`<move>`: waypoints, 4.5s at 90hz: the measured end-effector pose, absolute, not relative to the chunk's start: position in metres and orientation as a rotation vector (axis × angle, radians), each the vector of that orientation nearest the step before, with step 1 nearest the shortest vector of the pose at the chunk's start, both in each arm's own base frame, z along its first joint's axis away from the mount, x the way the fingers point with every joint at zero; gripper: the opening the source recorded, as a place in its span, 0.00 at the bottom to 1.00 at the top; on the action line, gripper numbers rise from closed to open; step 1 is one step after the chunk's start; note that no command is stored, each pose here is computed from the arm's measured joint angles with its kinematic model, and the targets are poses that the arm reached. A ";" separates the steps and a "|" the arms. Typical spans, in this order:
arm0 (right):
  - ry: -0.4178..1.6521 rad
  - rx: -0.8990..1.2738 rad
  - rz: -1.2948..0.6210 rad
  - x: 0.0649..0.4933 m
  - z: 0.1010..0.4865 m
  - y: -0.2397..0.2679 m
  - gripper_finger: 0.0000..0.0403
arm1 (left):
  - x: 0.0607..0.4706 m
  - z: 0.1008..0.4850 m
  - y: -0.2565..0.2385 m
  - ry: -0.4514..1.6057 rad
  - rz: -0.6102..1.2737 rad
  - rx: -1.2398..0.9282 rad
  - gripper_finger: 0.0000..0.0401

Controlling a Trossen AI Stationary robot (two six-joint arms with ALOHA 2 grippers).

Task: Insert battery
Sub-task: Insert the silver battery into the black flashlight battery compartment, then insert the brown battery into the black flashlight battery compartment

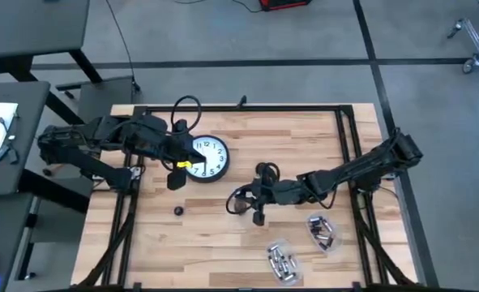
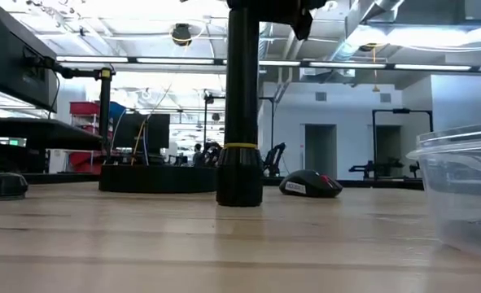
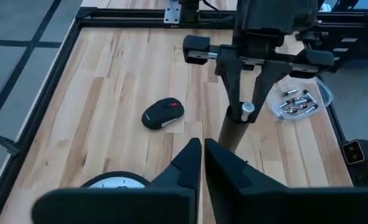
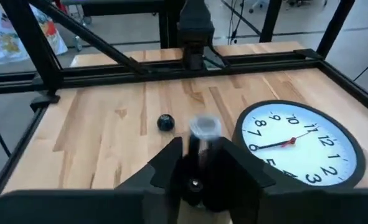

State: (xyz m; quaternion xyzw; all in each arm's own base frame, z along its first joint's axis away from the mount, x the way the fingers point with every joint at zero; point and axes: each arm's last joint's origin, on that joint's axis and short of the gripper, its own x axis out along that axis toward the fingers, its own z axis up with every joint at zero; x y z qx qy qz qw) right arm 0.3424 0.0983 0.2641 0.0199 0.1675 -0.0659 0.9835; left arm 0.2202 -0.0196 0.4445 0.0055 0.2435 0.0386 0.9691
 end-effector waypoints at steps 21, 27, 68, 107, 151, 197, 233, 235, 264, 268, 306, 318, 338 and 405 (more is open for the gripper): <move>0.324 0.042 -0.125 0.337 0.272 0.099 0.42 | 0.220 0.444 -0.020 0.492 0.078 0.010 0.00; 0.294 0.054 -0.120 0.335 0.287 0.099 0.45 | 0.220 0.444 -0.020 0.492 0.079 0.010 0.00; 0.733 0.648 -0.050 0.243 0.361 0.088 0.43 | 0.220 0.444 -0.020 0.493 0.077 0.016 0.00; 1.242 0.824 -0.610 0.155 0.291 0.121 0.40 | 0.221 0.444 -0.020 0.490 0.103 -0.088 0.00; 1.287 0.803 -0.352 0.147 0.201 0.143 0.40 | 0.221 0.444 -0.019 0.486 0.133 -0.111 0.00; 1.361 0.514 -0.240 0.148 0.162 0.148 0.31 | 0.221 0.444 -0.018 0.482 0.162 -0.118 0.00; 1.437 0.404 -0.317 0.158 0.128 0.157 0.26 | 0.221 0.444 -0.018 0.482 0.163 -0.118 0.00; 1.438 0.401 -0.317 0.158 0.128 0.157 0.25 | 0.221 0.444 -0.018 0.481 0.163 -0.118 0.00; 1.449 0.478 -0.254 0.150 0.152 0.151 0.06 | 0.221 0.444 -0.018 0.481 0.163 -0.121 0.00; 1.442 0.508 -0.219 0.148 0.164 0.151 0.05 | 0.221 0.444 -0.018 0.480 0.164 -0.121 0.00; 1.020 0.784 0.085 0.143 0.262 0.132 0.05 | 0.222 0.445 -0.018 0.468 0.160 -0.114 0.00; 0.613 0.820 0.104 0.169 0.290 0.119 0.05 | 0.229 0.447 -0.020 0.430 0.132 -0.097 0.00; 0.206 0.733 0.187 0.214 0.318 0.090 0.05 | 0.264 0.441 -0.026 0.372 0.019 -0.026 0.11; 0.275 0.739 0.352 0.263 0.311 0.056 0.05 | 0.376 0.405 -0.052 0.368 -0.359 0.234 0.41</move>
